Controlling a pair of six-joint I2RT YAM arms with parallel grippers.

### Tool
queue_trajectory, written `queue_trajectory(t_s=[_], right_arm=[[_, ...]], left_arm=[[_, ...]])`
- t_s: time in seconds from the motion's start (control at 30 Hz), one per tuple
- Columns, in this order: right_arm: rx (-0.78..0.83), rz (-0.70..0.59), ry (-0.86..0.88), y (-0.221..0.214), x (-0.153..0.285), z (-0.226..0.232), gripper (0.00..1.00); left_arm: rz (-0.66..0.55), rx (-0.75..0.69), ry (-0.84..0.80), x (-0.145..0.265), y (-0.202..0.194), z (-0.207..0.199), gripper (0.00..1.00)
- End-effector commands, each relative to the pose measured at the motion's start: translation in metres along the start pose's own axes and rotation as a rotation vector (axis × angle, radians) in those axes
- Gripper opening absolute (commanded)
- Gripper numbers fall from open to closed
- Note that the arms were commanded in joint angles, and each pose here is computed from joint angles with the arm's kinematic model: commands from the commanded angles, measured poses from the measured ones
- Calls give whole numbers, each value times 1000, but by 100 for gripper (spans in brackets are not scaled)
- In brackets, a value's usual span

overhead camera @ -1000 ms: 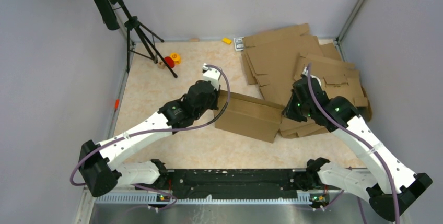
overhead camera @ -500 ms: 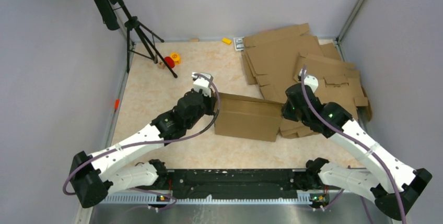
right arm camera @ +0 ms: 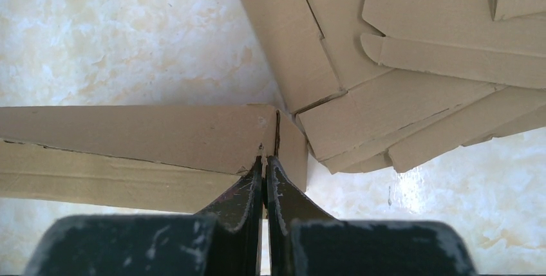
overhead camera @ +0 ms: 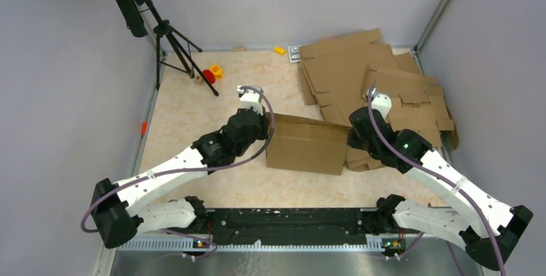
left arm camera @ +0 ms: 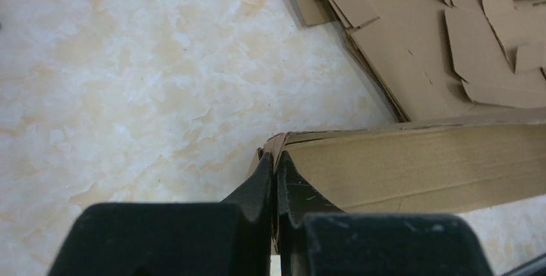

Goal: Fold the paper box

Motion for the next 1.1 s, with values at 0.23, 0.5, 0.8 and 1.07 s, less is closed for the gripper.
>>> queue_trajectory(t_s=[0.23, 0.5, 0.8, 1.07], right_arm=[[25, -45, 136, -8, 18, 23, 0], [53, -66, 102, -17, 17, 11, 0], [128, -88, 102, -21, 16, 1, 0], [175, -113, 133, -13, 22, 3, 0]], left_arm=[[-61, 54, 164, -4, -30, -27, 0], [-83, 41, 157, 7, -72, -20, 0], [5, 16, 137, 15, -89, -8, 0], [70, 19, 35, 32, -71, -18, 47]])
Point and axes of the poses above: each gripper's point midway between its finger pads, its own x axis back along the fingers, its own z axis along the line the jaws close on, y = z × x, the point moved 10 cm from there along x, back along the fingers, and after that the axes turned 2 degrees about x, right-handed, at the moved point
